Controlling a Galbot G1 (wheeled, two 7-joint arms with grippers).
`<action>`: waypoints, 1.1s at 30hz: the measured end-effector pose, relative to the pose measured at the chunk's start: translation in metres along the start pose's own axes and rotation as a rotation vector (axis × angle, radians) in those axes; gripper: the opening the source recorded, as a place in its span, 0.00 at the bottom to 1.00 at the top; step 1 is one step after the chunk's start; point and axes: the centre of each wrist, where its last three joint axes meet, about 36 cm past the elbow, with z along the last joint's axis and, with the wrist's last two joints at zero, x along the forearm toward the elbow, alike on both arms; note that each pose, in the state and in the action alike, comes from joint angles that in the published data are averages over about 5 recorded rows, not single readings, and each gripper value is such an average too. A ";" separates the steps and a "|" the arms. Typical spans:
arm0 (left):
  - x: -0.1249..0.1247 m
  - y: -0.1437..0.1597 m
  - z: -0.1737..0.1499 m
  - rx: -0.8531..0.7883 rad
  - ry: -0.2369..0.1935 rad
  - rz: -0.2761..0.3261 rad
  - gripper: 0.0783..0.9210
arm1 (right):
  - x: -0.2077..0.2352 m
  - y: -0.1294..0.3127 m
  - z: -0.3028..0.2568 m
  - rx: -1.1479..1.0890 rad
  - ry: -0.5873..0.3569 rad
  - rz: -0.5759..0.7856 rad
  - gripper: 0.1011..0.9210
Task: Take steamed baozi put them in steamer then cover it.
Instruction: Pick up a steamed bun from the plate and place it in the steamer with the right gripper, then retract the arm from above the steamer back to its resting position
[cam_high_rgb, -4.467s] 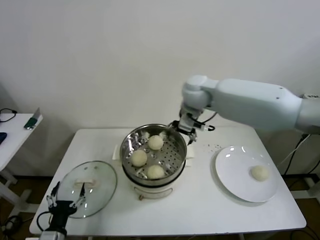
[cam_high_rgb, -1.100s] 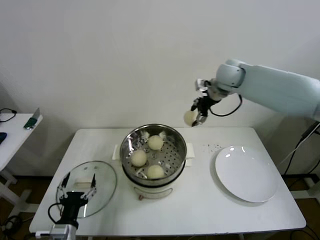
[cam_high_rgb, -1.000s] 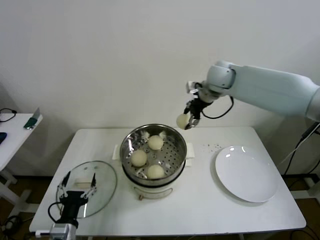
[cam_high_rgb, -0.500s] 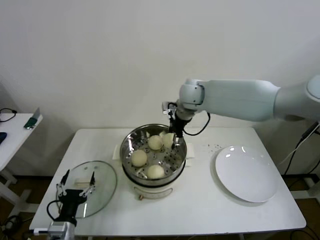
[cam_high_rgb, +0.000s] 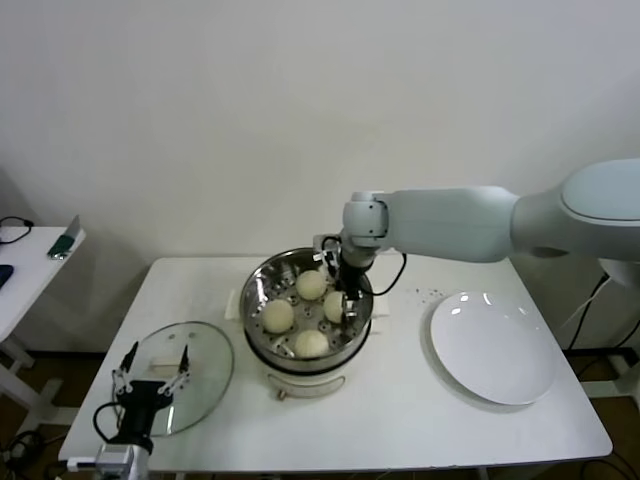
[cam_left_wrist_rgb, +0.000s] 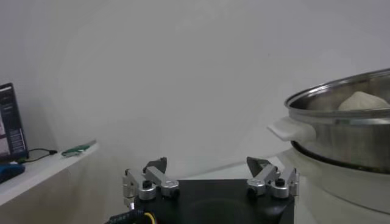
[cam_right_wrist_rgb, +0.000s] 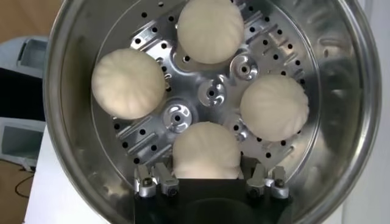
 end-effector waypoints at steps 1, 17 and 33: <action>0.000 0.000 0.000 0.001 0.001 0.000 0.88 | -0.001 0.000 0.000 0.000 0.001 0.000 0.77; 0.005 0.004 0.005 -0.006 0.009 -0.009 0.88 | 0.032 -0.004 0.015 -0.015 -0.088 0.040 0.88; 0.005 0.008 0.002 -0.024 0.007 -0.029 0.88 | 0.056 0.026 0.106 -0.100 -0.474 0.223 0.88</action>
